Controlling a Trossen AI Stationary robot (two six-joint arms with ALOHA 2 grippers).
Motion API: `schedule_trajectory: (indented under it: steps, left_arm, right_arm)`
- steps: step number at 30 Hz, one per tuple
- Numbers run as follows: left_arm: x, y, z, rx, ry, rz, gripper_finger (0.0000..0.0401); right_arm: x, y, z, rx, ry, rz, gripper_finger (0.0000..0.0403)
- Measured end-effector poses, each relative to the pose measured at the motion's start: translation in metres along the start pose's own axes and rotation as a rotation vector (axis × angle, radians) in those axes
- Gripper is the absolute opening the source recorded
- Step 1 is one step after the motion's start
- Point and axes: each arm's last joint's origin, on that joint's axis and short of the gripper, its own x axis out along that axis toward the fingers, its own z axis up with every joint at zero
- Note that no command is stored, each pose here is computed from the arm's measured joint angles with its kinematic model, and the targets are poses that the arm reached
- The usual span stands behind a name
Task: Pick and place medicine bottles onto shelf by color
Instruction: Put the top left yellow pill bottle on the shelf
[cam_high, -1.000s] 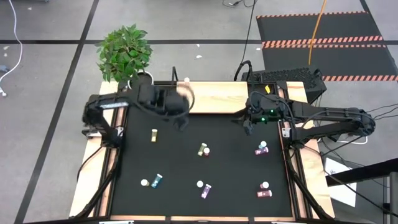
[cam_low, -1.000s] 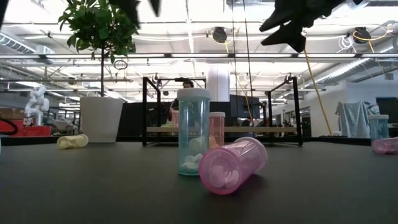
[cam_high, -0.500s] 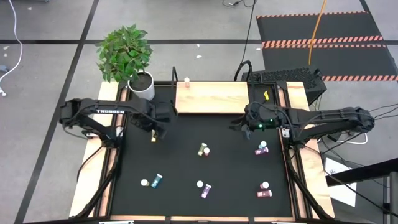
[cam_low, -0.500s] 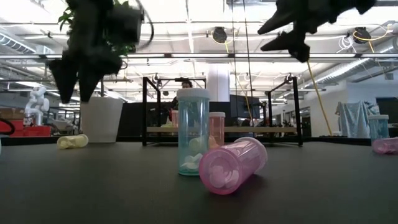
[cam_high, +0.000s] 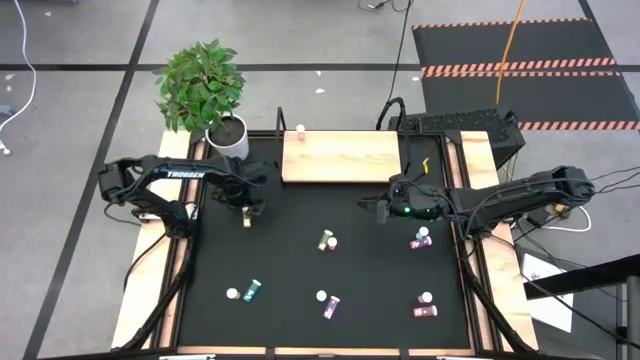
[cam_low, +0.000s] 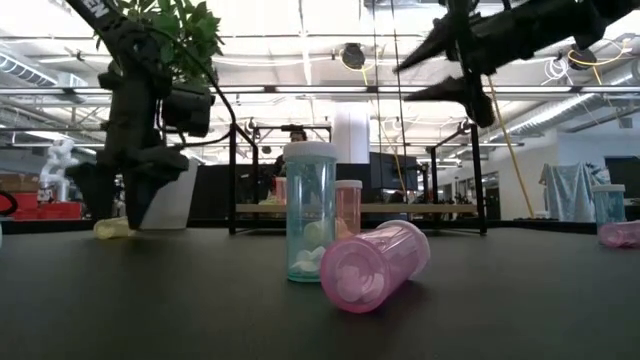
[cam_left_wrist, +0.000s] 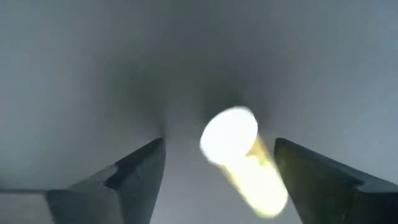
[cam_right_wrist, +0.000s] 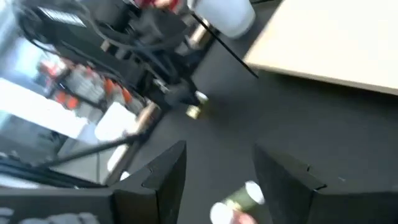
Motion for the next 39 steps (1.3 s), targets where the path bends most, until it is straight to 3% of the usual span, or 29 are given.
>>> schedule_trajectory:
  steps: [10,16,22,27,32,39]
  left_arm:
    - [0.007,0.003,-0.001,-0.019,-0.039,0.005,0.0175]
    - [0.008,0.003,-0.002,-0.069,-0.039,0.011,0.0128]
    - [0.008,0.003,-0.002,-0.139,-0.043,0.014,0.0126]
    - [0.008,0.003,-0.001,-0.216,-0.057,0.018,0.0143]
    - [0.006,0.0,-0.002,-0.217,-0.075,0.013,0.0146]
    - [0.005,-0.012,-0.008,-0.117,-0.097,-0.003,0.0147]
  right_arm:
    - [0.011,0.01,-0.01,0.075,-0.072,0.058,0.0178]
    - [0.009,0.013,-0.007,0.071,-0.086,0.088,0.0178]
    - [0.008,0.013,-0.006,0.008,-0.037,0.124,0.0178]
    - [0.011,0.009,-0.006,-0.097,0.092,0.181,0.0178]
    - [0.013,0.003,-0.004,-0.109,0.2,0.204,0.0178]
    - [0.013,0.007,0.002,-0.051,0.073,0.192,0.0178]
